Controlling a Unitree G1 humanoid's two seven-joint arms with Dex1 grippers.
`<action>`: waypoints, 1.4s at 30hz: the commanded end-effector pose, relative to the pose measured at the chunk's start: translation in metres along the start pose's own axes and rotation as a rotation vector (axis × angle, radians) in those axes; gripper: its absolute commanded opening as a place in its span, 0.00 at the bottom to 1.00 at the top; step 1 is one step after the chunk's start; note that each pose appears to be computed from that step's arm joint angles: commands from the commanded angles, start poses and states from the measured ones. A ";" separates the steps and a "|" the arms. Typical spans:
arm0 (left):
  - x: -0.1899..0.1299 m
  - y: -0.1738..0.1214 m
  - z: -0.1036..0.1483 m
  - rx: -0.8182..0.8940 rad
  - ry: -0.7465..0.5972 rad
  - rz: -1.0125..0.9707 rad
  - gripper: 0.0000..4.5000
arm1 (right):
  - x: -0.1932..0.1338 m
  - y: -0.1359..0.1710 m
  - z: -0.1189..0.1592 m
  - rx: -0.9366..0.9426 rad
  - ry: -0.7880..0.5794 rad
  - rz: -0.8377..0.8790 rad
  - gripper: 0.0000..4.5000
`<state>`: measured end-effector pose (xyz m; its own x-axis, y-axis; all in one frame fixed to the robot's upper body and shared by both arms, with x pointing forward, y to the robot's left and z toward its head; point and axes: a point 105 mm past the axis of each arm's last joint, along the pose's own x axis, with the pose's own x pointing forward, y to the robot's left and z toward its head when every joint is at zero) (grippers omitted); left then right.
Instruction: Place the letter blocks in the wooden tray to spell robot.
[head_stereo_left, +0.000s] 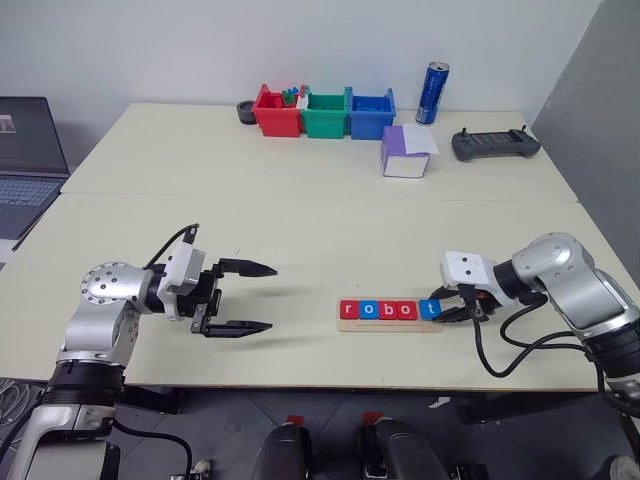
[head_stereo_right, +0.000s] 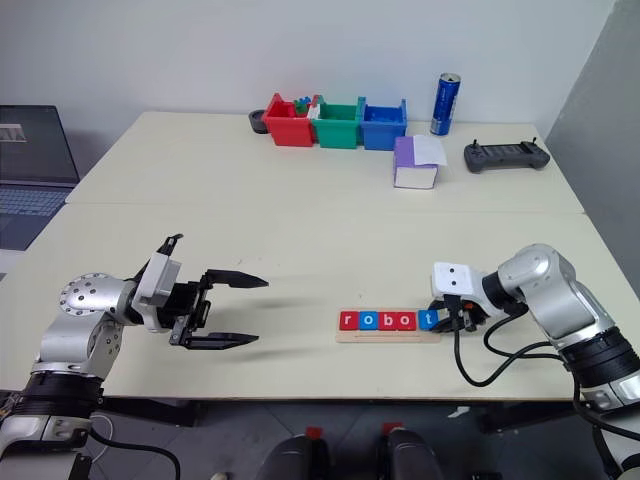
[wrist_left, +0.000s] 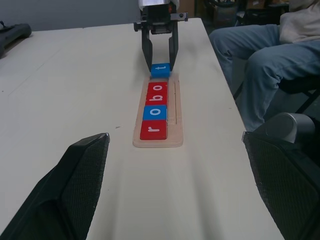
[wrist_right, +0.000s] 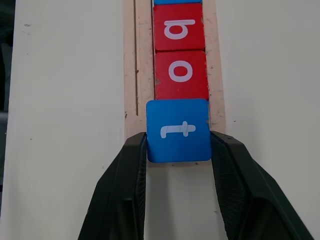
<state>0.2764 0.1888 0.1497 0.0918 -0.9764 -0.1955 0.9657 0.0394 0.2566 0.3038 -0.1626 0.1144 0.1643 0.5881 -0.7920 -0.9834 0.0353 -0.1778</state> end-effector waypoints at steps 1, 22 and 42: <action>-0.007 0.001 0.008 0.040 0.003 0.017 1.00 | -0.001 -0.003 0.004 -0.036 0.017 -0.014 0.33; -0.010 -0.001 0.007 0.036 0.005 0.027 1.00 | 0.005 -0.007 0.009 -0.057 0.024 -0.014 0.33; -0.010 0.001 0.011 0.032 -0.010 0.039 1.00 | -0.024 -0.001 0.025 -0.124 -0.062 0.015 1.00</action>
<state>0.2745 0.1948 0.1499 0.1211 -0.9752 -0.1850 0.9652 0.0722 0.2512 0.3019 -0.1557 0.1233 0.1278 0.5998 -0.7899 -0.9811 -0.0404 -0.1894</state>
